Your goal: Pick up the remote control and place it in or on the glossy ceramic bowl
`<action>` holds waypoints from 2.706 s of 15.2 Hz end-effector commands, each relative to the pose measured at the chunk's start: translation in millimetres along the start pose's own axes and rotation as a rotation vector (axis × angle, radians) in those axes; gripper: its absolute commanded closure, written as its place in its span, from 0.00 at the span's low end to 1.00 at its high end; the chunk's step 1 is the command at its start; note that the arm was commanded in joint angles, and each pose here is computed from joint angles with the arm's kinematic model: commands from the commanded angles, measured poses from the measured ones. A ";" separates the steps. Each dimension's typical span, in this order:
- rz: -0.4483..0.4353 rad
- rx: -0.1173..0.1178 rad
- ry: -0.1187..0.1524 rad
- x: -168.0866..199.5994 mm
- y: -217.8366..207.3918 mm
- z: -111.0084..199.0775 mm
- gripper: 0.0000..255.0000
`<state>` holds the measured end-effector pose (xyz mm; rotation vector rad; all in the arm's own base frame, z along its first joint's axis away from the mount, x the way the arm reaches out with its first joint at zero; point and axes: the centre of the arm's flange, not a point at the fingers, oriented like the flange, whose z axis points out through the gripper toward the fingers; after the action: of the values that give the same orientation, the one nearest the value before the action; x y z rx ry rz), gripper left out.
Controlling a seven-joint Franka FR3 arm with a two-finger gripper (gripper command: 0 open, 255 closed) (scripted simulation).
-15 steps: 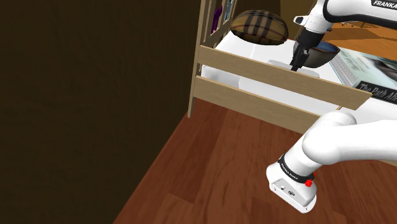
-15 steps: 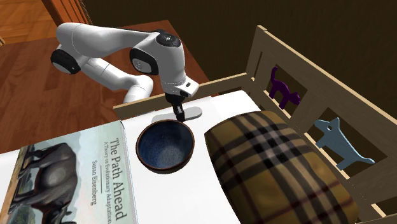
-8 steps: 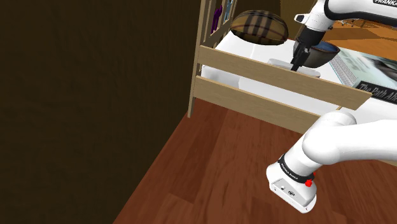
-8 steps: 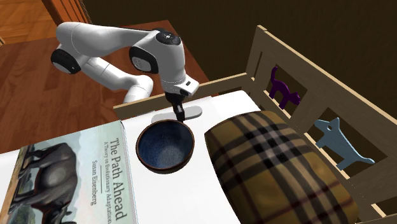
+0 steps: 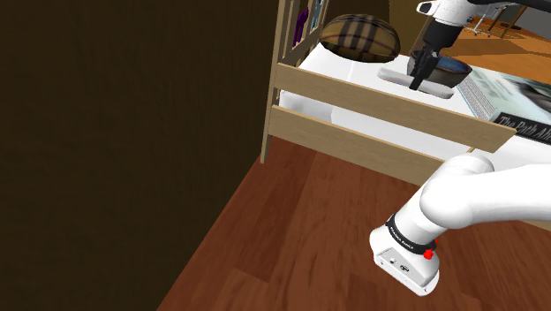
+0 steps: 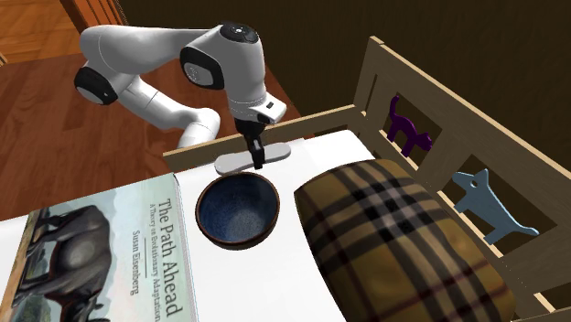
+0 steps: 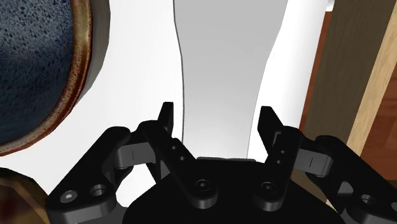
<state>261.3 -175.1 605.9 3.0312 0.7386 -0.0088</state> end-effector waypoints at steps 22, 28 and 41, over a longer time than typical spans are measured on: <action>0.000 0.000 0.000 -1.7 2.3 -121.7 1.00; 0.000 0.000 0.000 -31.1 61.4 -124.0 1.00; 0.000 0.000 0.000 -82.1 164.2 -103.8 1.00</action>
<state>263.5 -356.6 718.9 3.0319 0.7385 -0.0096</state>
